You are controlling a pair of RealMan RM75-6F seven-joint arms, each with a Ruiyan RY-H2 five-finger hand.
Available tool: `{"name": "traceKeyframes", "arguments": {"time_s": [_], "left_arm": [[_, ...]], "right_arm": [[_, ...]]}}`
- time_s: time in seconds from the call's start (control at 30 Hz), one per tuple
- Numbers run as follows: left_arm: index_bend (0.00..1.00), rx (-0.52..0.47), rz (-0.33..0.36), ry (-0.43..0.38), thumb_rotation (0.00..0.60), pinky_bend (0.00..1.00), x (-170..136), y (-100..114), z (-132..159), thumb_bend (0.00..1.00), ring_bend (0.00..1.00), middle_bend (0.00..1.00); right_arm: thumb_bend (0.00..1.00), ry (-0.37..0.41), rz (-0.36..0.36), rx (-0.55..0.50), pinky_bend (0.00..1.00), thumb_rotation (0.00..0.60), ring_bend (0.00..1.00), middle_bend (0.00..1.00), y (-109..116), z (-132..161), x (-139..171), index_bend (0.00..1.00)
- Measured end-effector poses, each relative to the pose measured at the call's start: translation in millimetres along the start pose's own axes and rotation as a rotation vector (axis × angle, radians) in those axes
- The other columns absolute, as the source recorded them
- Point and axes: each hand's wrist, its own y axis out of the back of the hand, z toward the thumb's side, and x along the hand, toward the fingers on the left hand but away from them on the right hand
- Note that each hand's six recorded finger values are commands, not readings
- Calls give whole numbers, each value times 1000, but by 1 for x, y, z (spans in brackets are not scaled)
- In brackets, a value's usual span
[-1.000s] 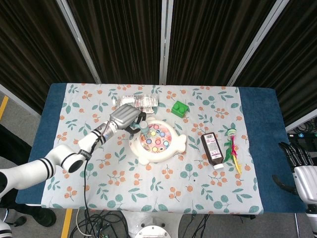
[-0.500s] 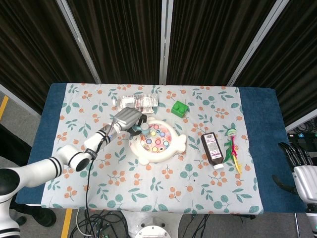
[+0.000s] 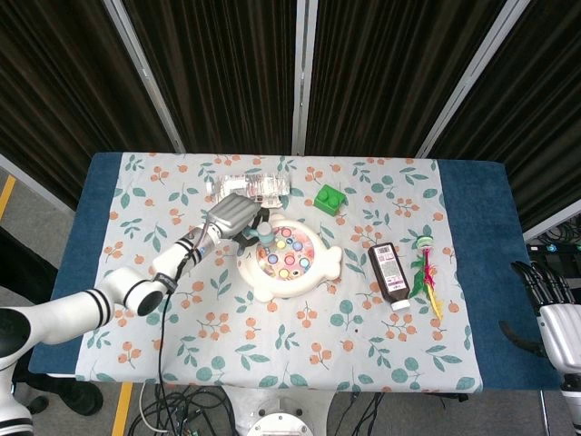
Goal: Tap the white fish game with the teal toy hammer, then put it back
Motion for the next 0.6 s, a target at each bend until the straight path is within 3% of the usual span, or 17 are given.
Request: {"name": "traceKeyframes", "arguments": {"time_s": [0.33, 0.6], "left_arm": [[642, 60, -31, 23, 600, 576, 11, -16, 1, 615, 526, 647], [642, 40, 28, 18, 600, 576, 1, 0, 2, 615, 526, 647]], "right_arm": [[143, -10, 3, 2, 0, 600, 0, 103, 0, -3, 1, 0], [143, -4, -9, 0, 0, 600, 0, 103, 2, -2, 2, 0]]}}
